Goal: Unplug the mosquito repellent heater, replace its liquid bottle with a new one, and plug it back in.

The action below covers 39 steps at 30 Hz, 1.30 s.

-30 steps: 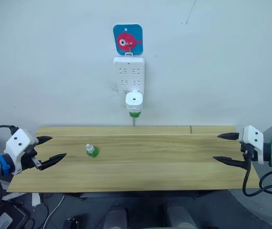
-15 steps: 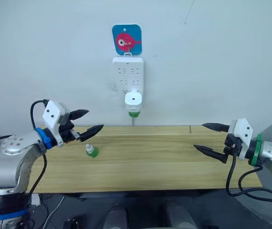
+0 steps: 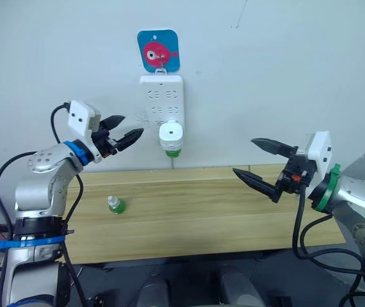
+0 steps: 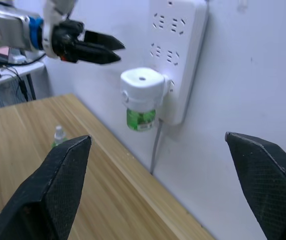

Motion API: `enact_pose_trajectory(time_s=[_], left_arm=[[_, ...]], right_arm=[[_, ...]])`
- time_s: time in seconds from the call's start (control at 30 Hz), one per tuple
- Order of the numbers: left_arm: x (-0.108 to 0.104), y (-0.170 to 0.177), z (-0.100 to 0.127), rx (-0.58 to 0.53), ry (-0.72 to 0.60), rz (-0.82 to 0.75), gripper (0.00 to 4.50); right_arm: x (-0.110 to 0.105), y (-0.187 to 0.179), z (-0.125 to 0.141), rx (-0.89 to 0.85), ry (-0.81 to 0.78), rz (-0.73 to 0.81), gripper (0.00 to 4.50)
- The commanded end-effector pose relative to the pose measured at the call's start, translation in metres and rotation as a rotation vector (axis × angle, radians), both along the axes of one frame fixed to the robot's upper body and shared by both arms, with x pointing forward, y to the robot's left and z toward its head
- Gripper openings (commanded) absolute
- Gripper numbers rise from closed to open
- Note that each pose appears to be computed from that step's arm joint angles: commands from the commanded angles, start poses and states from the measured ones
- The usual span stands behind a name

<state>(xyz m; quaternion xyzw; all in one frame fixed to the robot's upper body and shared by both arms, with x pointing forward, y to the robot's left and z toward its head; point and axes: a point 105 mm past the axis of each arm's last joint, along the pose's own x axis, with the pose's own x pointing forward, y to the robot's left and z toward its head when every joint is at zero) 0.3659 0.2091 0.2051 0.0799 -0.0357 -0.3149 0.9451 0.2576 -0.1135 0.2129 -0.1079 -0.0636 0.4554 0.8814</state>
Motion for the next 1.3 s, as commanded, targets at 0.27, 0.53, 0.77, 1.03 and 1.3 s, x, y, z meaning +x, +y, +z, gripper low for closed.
enact_pose_trajectory(time_s=[0.27, 0.53, 0.77, 1.03, 1.3], left_arm=[[0.021, -0.002, 0.007, 0.072, -0.068, -0.02, 3.61], [0.035, -0.017, 0.011, 0.096, -0.095, -0.071, 3.61], [0.038, -0.031, 0.018, 0.082, -0.1, -0.149, 3.61], [0.035, -0.025, 0.019, 0.106, -0.108, -0.138, 3.61], [0.04, -0.035, 0.019, 0.105, -0.102, -0.169, 3.61]], right_arm=[[-0.01, 0.026, 0.016, 0.049, -0.041, 0.047, 4.5], [-0.012, 0.031, 0.017, 0.057, -0.033, 0.061, 4.5], [-0.014, 0.032, 0.016, 0.058, -0.03, 0.063, 4.5], [-0.016, 0.032, 0.015, 0.06, -0.025, 0.06, 4.5], [-0.015, 0.033, 0.015, 0.065, -0.023, 0.067, 4.5]])
